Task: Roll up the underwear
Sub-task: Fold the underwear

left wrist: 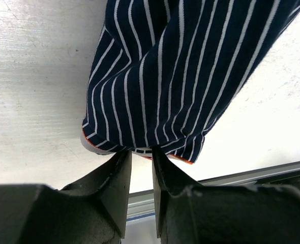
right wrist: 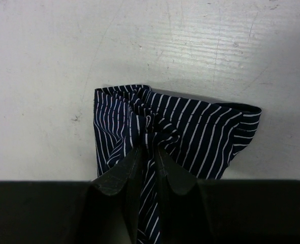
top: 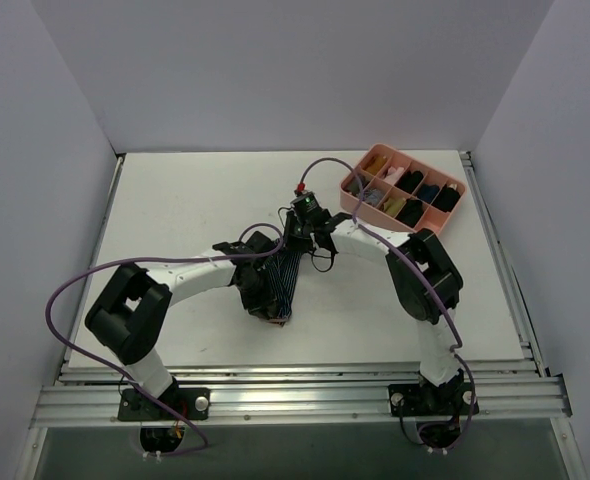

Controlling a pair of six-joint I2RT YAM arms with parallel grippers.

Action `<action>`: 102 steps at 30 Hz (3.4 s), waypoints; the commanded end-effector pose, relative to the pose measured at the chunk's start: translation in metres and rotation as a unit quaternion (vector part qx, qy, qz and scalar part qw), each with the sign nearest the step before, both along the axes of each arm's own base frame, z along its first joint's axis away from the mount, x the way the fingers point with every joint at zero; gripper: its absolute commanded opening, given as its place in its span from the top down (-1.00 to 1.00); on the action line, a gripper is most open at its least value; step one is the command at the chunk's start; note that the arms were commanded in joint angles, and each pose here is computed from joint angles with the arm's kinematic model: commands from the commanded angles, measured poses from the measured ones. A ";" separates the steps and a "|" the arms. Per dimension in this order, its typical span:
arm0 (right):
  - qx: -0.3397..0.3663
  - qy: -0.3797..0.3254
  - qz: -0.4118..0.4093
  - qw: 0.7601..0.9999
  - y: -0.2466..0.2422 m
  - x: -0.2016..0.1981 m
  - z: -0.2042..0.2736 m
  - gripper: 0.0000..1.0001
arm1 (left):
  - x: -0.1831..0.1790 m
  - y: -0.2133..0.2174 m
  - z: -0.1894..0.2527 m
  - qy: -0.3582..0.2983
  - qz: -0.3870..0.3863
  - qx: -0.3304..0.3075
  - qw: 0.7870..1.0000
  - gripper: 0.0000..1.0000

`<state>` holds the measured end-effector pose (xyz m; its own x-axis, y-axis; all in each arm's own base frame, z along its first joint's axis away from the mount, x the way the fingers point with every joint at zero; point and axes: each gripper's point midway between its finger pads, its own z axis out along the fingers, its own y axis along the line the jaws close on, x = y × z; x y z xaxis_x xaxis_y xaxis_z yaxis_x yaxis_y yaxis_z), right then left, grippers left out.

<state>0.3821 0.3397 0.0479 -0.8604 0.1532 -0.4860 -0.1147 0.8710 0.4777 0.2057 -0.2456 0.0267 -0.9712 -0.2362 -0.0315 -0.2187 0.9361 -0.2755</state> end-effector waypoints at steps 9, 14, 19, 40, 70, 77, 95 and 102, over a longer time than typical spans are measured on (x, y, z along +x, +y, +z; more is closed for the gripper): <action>-0.008 -0.010 0.008 1.000 0.007 0.008 -0.001 0.76 | -0.005 0.012 -0.010 0.012 -0.014 0.041 0.999 0.40; -0.007 -0.011 0.012 1.000 0.008 0.010 0.000 0.91 | -0.005 0.012 -0.010 0.014 -0.015 0.041 0.999 0.40; -0.002 -0.019 0.000 1.000 -0.004 0.016 0.013 1.00 | -0.007 0.013 -0.012 0.015 -0.015 0.042 0.999 0.40; -0.010 -0.034 -0.025 0.999 -0.054 -0.001 0.028 1.00 | -0.015 0.016 -0.013 0.012 -0.009 0.027 1.000 0.40; -0.031 -0.029 -0.066 0.997 -0.101 -0.003 0.032 0.54 | -0.006 -0.008 0.013 -0.028 -0.061 -0.045 0.997 0.38; -0.006 -0.040 -0.084 0.996 -0.095 0.006 0.055 0.47 | 0.001 -0.007 0.032 -0.050 -0.053 -0.039 0.997 0.38; -0.036 0.018 -0.103 0.994 -0.092 0.011 0.031 0.44 | 0.019 -0.025 0.051 -0.068 -0.018 -0.054 0.996 0.32; -0.042 0.029 -0.101 0.994 -0.089 0.008 0.021 0.44 | 0.015 -0.043 0.035 -0.053 -0.028 -0.057 0.997 0.32</action>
<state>0.3858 0.2491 0.0649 -0.8496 0.2746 -0.4503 0.0751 0.9080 0.4121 0.2099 -0.2651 0.0525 -0.9786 -0.1855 -0.0894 -0.1455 0.9300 -0.3375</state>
